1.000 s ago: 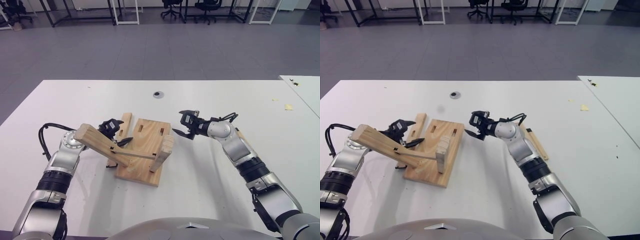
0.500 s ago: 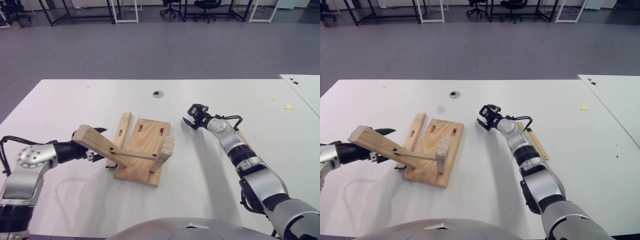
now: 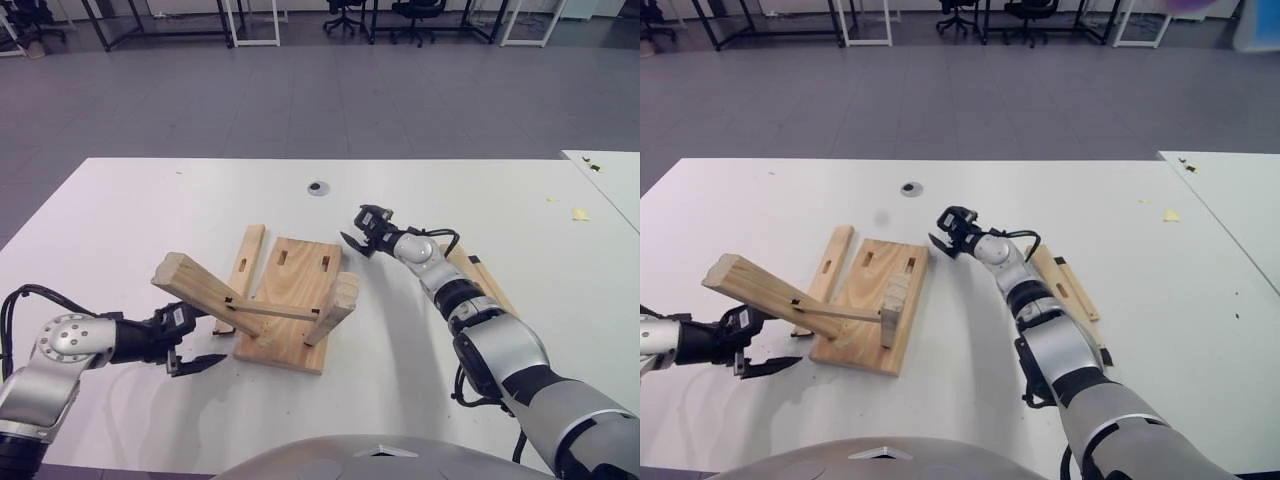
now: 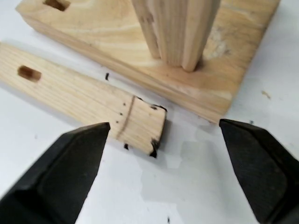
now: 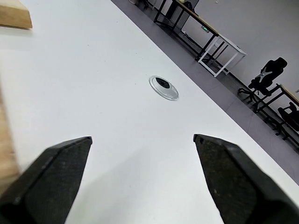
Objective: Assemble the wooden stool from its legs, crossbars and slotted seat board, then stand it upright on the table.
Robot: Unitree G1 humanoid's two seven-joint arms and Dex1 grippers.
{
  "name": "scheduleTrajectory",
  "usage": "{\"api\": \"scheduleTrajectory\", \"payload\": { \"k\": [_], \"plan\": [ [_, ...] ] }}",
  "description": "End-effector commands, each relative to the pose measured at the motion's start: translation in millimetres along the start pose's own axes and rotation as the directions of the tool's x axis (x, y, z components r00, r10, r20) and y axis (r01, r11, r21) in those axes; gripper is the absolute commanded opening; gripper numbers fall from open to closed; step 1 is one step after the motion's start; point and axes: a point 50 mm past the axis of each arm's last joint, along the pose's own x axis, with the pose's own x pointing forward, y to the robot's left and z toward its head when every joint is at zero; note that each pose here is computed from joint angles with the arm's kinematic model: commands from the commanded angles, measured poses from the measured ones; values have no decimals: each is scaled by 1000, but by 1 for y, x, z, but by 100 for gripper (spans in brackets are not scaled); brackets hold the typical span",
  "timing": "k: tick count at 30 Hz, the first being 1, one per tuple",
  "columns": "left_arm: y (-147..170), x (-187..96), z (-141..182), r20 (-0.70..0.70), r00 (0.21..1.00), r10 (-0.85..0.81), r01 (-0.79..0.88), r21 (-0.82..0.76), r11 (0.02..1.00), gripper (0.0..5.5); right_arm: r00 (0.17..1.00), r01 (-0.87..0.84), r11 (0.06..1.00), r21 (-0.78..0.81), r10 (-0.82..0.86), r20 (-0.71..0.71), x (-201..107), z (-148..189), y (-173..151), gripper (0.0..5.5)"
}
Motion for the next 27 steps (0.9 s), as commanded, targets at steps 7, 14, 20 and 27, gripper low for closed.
{"api": "scheduleTrajectory", "payload": {
  "k": [7, 14, 20, 27],
  "plan": [
    [0, 66, 42, 212, 972, -102, 62, 189, 980, 433, 999, -41, 989, -141, 39, -24, -7, 5, -22, 406],
    [10, 58, 37, 177, 981, -75, 38, 205, 978, 433, 994, 32, 993, -111, -43, -98, -53, -26, -62, 406],
    [48, 44, 42, 118, 993, -15, -20, 291, 956, 433, 960, -278, 952, -126, 270, -74, -91, -32, -14, 406],
    [73, 81, 31, 32, 998, 51, -58, 316, 947, 433, 896, -440, 872, -213, 409, -174, -110, -14, 18, 406]
  ]
}}
